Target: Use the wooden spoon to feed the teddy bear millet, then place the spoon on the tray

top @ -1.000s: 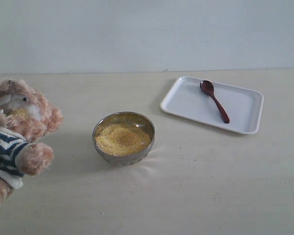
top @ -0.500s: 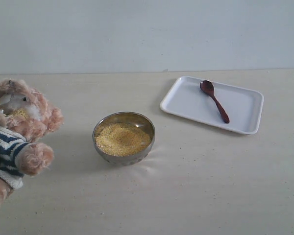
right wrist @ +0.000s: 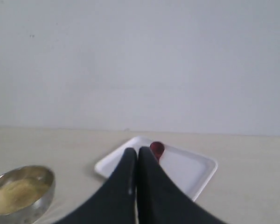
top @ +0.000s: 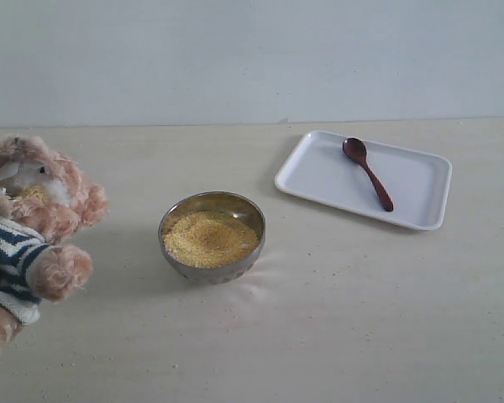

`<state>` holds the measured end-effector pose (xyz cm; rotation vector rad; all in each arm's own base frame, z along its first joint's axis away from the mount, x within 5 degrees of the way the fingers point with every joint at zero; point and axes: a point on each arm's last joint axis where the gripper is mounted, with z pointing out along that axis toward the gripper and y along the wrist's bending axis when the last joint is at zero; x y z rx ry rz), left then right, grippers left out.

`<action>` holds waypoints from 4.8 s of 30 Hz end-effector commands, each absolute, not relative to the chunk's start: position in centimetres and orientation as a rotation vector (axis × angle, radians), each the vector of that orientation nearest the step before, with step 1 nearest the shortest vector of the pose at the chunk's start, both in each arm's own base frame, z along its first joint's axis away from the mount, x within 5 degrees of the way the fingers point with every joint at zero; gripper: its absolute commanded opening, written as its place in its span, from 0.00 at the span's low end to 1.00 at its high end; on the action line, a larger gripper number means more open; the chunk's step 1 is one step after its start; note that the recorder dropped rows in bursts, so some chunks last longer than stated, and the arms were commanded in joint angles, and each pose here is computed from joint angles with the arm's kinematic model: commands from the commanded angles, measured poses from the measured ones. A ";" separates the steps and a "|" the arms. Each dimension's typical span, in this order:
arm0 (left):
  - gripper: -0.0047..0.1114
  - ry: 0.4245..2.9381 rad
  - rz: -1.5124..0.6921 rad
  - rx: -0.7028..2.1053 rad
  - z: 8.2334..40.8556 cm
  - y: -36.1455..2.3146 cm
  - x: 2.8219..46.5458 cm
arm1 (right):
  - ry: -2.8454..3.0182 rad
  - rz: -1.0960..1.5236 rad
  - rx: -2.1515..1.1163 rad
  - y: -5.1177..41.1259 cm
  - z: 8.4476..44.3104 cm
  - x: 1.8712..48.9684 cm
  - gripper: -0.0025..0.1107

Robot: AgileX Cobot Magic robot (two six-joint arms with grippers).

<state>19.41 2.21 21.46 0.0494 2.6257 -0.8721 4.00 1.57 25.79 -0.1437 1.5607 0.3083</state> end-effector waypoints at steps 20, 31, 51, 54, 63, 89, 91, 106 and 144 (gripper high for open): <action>0.10 2.599 -0.876 0.042 21.9 2.1 19.4 | 1.568 0.007 -0.068 0.3 20.5 5.6 0.02; 0.10 2.599 -0.876 0.042 21.9 2.1 19.4 | 1.582 0.116 0.051 0.3 20.4 5.6 0.02; 0.10 2.599 -0.876 0.042 21.9 2.1 19.4 | 1.567 0.129 0.064 0.3 20.6 5.6 0.02; 0.10 2.599 -0.876 0.042 21.9 2.1 19.4 | 1.567 0.129 0.064 0.3 20.6 5.6 0.02; 0.10 2.564 -0.905 0.007 22.2 2.0 19.7 | 1.567 0.129 0.064 0.3 20.6 5.6 0.02; 0.10 2.551 -0.815 -0.081 20.1 1.7 22.2 | 1.567 0.130 0.063 0.3 20.6 5.6 0.02; 0.10 2.569 -0.798 -0.082 19.3 1.3 22.8 | 1.567 0.130 0.063 0.3 20.6 5.6 0.02; 0.10 2.619 -0.829 -0.119 13.8 0.3 25.5 | 1.567 0.130 0.063 0.3 20.6 5.6 0.02; 0.78 2.667 -0.811 -0.195 11.1 0.7 26.0 | 1.567 0.130 0.063 0.3 20.6 5.6 0.02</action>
